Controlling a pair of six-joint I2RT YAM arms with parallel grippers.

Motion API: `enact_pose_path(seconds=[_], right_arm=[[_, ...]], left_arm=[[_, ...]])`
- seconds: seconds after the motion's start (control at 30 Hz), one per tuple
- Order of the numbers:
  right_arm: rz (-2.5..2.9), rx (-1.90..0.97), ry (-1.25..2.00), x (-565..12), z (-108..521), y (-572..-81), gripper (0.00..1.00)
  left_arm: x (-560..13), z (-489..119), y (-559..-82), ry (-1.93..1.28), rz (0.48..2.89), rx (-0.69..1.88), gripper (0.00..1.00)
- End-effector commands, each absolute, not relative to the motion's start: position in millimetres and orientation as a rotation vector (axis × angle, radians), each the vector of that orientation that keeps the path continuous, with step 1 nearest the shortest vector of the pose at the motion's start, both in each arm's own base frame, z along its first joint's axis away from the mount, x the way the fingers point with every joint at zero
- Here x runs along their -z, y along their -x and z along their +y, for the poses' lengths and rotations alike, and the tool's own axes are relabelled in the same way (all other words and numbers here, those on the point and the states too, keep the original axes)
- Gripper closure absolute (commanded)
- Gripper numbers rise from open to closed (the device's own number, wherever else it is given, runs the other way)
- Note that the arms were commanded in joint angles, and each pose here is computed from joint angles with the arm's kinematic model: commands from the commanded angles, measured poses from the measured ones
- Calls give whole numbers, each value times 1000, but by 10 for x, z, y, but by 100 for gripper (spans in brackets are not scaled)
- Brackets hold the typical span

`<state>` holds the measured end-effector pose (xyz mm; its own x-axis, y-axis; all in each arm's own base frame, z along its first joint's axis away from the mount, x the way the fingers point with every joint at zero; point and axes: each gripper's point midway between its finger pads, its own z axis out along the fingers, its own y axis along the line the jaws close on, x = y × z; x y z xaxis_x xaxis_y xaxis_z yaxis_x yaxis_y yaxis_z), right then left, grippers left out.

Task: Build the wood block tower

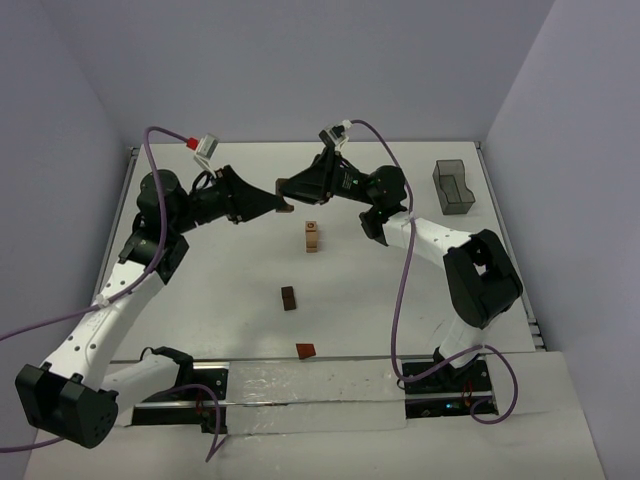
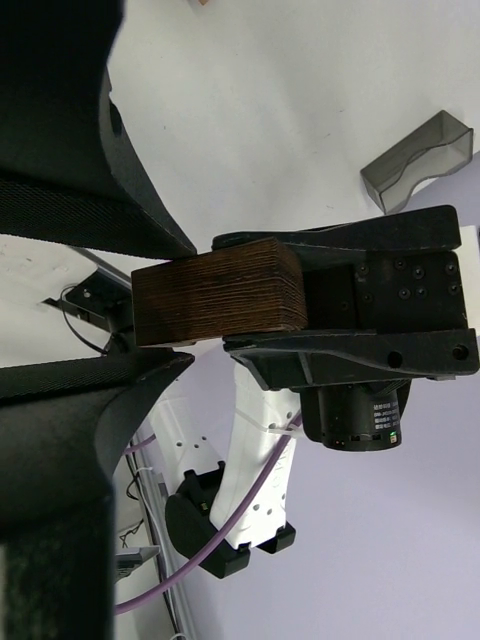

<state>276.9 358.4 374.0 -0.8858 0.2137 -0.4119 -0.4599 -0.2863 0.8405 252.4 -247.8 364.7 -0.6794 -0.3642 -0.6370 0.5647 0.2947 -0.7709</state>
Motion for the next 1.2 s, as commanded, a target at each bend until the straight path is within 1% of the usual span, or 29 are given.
enact_pose_path(seconds=[0.0, 0.07, 0.1, 0.17, 0.2, 0.23, 0.27, 0.3, 0.33, 0.37, 0.4, 0.43, 0.47, 0.53, 0.63, 0.73, 0.8, 0.83, 0.87, 0.9, 0.97, 1.03, 1.17], right_arm=[[1484, -2203, 331, -3887, 3566, -2702, 100], [1488, -2203, 334, -3888, 3571, -2701, 100], [1495, -2201, 333, -3882, 3572, -2708, 100], [1525, -2195, 329, -3841, 3591, -2720, 100], [1531, -2193, 330, -3834, 3597, -2716, 100], [1537, -2192, 330, -3823, 3600, -2719, 95], [1544, -2190, 326, -3813, 3603, -2725, 88], [1547, -2185, 329, -3808, 3602, -2730, 79], [1569, -2177, 324, -3791, 3611, -2747, 54], [1586, -2164, 319, -3775, 3613, -2766, 32], [1597, -2149, 314, -3758, 3607, -2787, 13], [1602, -2136, 307, -3747, 3592, -2817, 5], [1607, -2115, 300, -3729, 3570, -2862, 1], [1628, -2072, 267, -3697, 3497, -2977, 0], [1765, -1849, 203, -3449, 3322, -3365, 0], [1901, -1527, 172, -3205, 3083, -3691, 0], [1972, -1238, 183, -3040, 2851, -3883, 0], [1967, -1180, 181, -3056, 2789, -3914, 0], [1978, -994, 177, -3007, 2599, -4023, 0], [1980, -852, 178, -2996, 2426, -4080, 0], [1950, -724, 169, -3074, 2226, -4099, 0], [1932, -594, 161, -3100, 2028, -4115, 0], [1935, -450, 175, -3116, 1811, -4108, 0]], left_arm=[[-3987, -2512, -2514, -234, 1678, 1502, 56], [-3979, -2518, -2521, -233, 1681, 1500, 62], [-3975, -2517, -2524, -232, 1682, 1497, 67], [-3933, -2511, -2533, -223, 1696, 1486, 85], [-3913, -2511, -2532, -220, 1702, 1483, 90], [-3903, -2506, -2530, -218, 1705, 1479, 96], [-3889, -2501, -2535, -216, 1708, 1471, 99], [-3888, -2492, -2533, -217, 1707, 1462, 100], [-3865, -2482, -2534, -217, 1714, 1449, 100], [-3848, -2471, -2533, -216, 1719, 1437, 100], [-3835, -2459, -2530, -215, 1724, 1425, 100], [-3822, -2448, -2526, -215, 1728, 1414, 100], [-3795, -2431, -2525, -213, 1738, 1397, 100], [-3704, -2394, -2538, -201, 1773, 1352, 100], [-3583, -2294, -2611, -195, 1826, 1224, 100], [-3493, -2159, -2736, -158, 1884, 1076, 100], [-3446, -2043, -2852, -99, 1922, 968, 100], [-3432, -2015, -2901, -76, 1934, 937, 100], [-3387, -1923, -3044, 4, 1969, 844, 100], [-3327, -1849, -3139, 65, 2005, 772, 100], [-3193, -1804, -3208, 131, 2076, 717, 100], [-3154, -1818, -3311, 184, 2094, 693, 100], [-3023, -1967, -3433, 205, 2144, 641, 100]])
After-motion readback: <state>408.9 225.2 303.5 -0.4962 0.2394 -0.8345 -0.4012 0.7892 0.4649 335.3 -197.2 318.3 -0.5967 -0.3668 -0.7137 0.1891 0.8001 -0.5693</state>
